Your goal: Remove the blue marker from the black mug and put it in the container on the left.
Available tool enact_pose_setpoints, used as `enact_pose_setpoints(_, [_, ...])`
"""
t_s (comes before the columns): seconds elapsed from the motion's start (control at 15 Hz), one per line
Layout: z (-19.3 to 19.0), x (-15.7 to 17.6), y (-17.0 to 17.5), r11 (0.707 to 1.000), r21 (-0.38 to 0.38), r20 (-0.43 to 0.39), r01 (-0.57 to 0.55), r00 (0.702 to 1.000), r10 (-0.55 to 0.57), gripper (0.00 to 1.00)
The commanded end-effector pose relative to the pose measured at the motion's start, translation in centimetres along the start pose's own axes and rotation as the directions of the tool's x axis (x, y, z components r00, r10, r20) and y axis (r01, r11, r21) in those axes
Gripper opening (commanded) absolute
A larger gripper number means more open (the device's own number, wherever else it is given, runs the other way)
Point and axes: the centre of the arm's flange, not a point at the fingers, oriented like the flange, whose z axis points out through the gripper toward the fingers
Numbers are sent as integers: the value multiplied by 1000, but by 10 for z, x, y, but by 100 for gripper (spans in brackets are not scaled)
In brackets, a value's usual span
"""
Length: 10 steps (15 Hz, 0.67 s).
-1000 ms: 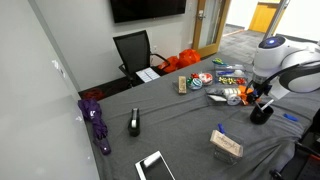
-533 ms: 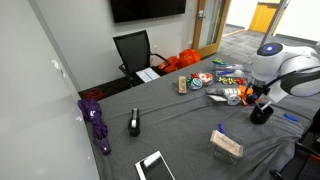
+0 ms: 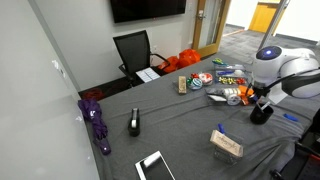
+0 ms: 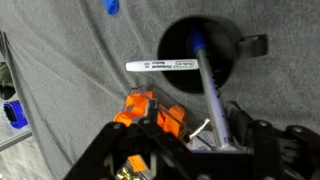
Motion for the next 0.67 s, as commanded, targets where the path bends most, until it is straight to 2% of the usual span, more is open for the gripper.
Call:
enact_pose_setpoints(0.0, [8, 3, 0, 1000, -5, -17, 5, 1000, -5, 41])
enact_pose_setpoints(0.4, [9, 2, 3, 1000, -7, -19, 6, 1000, -6, 1])
enact_pose_setpoints(0.6, [10, 3, 4, 1000, -9, -19, 4, 1000, -4, 0])
